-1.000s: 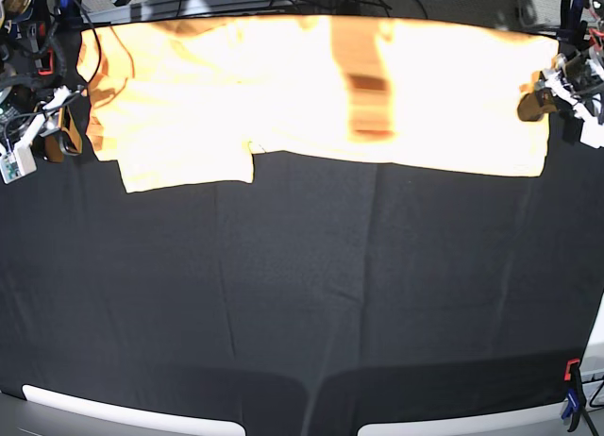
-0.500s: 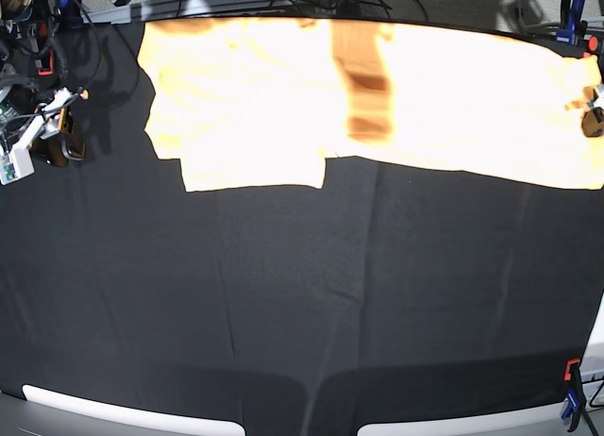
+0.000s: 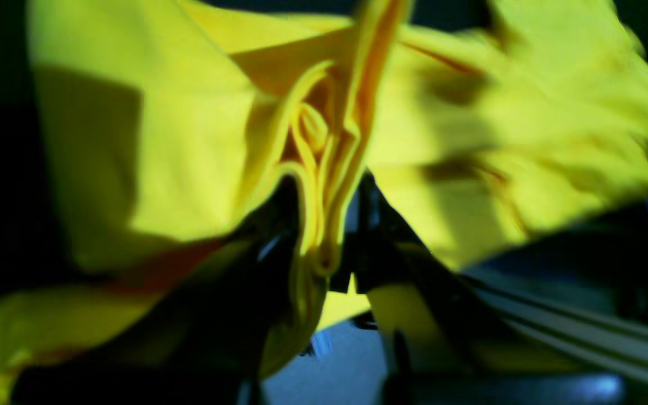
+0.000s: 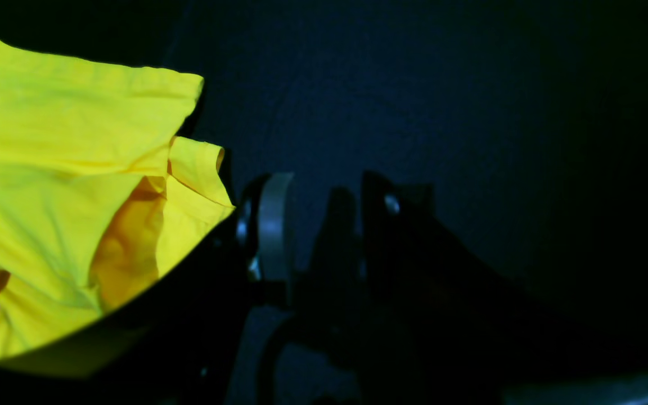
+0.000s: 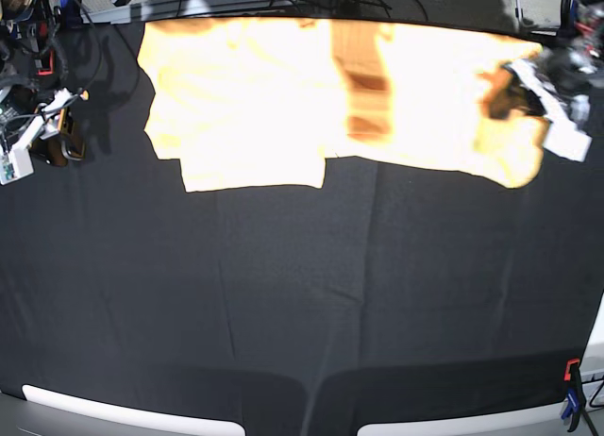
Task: Layout the t-shirt on the table in an organized manner, then fold the t-shirt properly
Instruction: 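Grasp the shirt's sleeve end with the left gripper and fold it inward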
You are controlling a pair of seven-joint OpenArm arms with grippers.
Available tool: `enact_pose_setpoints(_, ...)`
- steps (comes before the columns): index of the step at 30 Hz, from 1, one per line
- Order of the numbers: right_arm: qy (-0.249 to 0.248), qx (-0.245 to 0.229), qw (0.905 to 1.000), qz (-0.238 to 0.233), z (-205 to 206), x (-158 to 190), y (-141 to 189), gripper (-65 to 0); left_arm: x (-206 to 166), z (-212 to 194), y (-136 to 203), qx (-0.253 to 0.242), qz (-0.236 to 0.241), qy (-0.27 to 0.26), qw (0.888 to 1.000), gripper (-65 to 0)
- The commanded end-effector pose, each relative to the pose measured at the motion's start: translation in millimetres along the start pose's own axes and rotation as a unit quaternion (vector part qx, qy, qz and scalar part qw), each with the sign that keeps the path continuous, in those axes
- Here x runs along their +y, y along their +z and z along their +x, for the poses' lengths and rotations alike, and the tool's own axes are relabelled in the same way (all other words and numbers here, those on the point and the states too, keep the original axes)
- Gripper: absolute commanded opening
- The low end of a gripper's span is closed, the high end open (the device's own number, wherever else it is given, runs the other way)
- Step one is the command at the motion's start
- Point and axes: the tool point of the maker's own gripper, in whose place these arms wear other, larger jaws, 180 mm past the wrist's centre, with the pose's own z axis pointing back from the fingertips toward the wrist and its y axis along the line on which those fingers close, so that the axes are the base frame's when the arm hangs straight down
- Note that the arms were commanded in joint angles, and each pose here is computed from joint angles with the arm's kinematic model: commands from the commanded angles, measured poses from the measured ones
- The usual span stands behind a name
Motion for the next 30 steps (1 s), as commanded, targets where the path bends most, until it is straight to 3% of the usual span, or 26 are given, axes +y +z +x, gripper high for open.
enact_pose_setpoints(1, 0.008, -0.026, 0.9996, 0.001, 16.5, -2.2, 4.1, -45.7, -13.3, 13.9, -2.4, -0.026, -0.019, -0.001, 0.999, -65.0)
enact_pose_setpoints(10, 0.001, -0.034, 0.9994, 0.009, 19.5, 0.8, 4.3, -45.7, -76.0, 5.4, -59.0, -0.019, -0.067, 0.012, 0.998, -65.0)
enact_pose_setpoints(17, 0.001, -0.034, 0.9994, 0.009, 19.5, 0.6, 4.3, -45.7, -111.2, -11.1, -84.5, 0.031, -0.082, -0.034, 0.996, -65.0)
enact_pose_setpoints(20, 0.001, -0.034, 0.9994, 0.009, 19.5, 0.6, 4.3, -45.7, -116.7, -3.3, -89.2, 0.016, -0.083, -0.052, 0.995, -65.0)
enact_pose_setpoints(21, 0.001, -0.034, 0.9994, 0.009, 19.4, 0.6, 4.3, -45.7, -118.8, 1.0, -89.4, 0.005, -0.087, -0.049, 0.995, -61.7)
enact_pose_setpoints(23, 0.001, -0.034, 0.9994, 0.009, 19.2, 0.7, 4.3, -45.7, -127.3, 5.2, -89.1, -0.004, -0.106, -0.044, 0.993, -46.1)
enact_pose_setpoints(25, 0.001, -0.035, 0.9994, 0.009, 19.7, 0.6, 4.3, -45.7, -149.7, 5.8, -83.4, -0.005, -0.169, -0.049, 0.984, -36.6)
enact_pose_setpoints(28, 0.001, -0.035, 0.9994, 0.009, 19.7, 0.6, 4.3, -45.7, -184.3, 5.8, -66.5, -0.005, -0.274, -0.069, 0.959, -35.8)
enact_pose_setpoints(30, 0.001, -0.034, 0.9994, 0.009, 19.5, 0.6, 4.3, -45.7, -188.1, 8.6, -61.1, -0.002, -0.286, -0.088, 0.954, -35.8)
